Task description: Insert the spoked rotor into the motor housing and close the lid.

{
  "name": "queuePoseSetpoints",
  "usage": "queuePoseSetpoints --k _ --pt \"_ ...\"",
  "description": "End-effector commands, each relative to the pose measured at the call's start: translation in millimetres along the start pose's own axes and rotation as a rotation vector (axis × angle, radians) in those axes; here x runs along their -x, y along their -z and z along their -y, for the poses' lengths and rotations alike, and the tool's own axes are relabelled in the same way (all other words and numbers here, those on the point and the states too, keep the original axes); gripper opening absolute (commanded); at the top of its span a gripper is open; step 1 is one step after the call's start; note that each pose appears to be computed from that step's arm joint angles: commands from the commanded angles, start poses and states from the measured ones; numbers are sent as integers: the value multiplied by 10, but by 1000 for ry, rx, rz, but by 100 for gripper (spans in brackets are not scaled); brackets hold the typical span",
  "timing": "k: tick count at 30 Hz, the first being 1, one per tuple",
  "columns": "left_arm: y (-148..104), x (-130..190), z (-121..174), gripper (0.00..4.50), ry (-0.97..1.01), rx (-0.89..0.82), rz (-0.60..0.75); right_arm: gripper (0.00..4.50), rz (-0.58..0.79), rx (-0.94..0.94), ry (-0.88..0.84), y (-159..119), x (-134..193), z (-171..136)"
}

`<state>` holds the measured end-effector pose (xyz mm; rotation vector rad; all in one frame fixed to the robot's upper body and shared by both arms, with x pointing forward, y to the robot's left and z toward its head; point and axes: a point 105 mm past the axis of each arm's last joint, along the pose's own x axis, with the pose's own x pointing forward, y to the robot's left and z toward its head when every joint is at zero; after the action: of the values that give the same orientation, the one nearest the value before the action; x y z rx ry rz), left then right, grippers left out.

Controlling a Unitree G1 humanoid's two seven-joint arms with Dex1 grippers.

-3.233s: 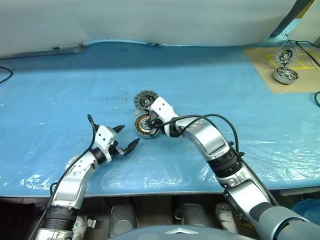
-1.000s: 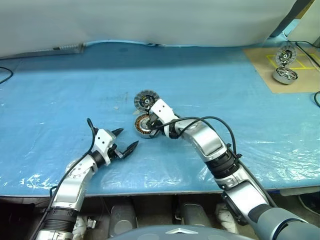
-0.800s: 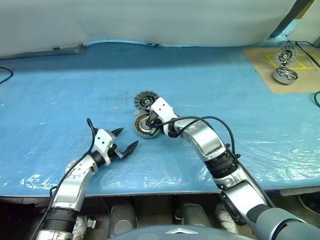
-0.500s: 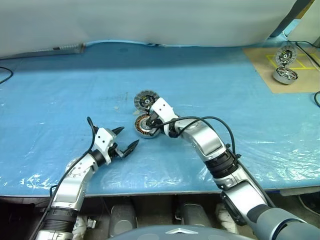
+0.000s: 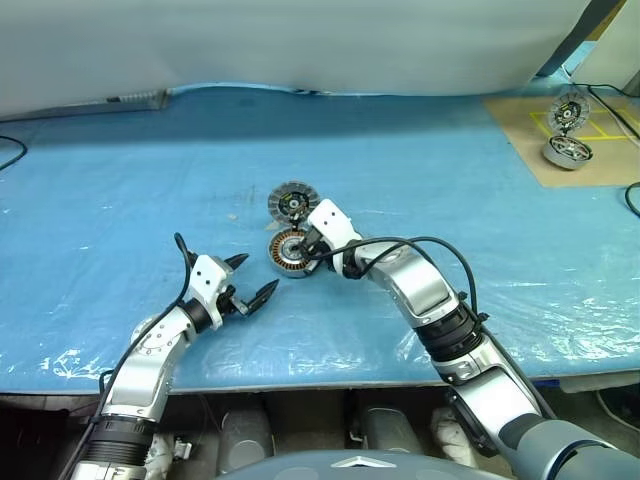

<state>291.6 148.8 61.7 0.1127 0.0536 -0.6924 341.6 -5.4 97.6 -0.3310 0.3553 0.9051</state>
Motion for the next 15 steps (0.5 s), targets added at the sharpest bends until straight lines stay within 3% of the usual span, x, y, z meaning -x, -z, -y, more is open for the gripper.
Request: queuePoseSetpoints --k 1,7,15 --pt "-108 6 -9 450 1 -25 32 2 64 29 -36 -196 55 -71" --pt "-102 -5 -6 450 2 -23 35 2 106 35 -34 -351 87 -81" --pt "-89 -2 -18 450 0 -24 35 2 56 39 19 -217 51 11"
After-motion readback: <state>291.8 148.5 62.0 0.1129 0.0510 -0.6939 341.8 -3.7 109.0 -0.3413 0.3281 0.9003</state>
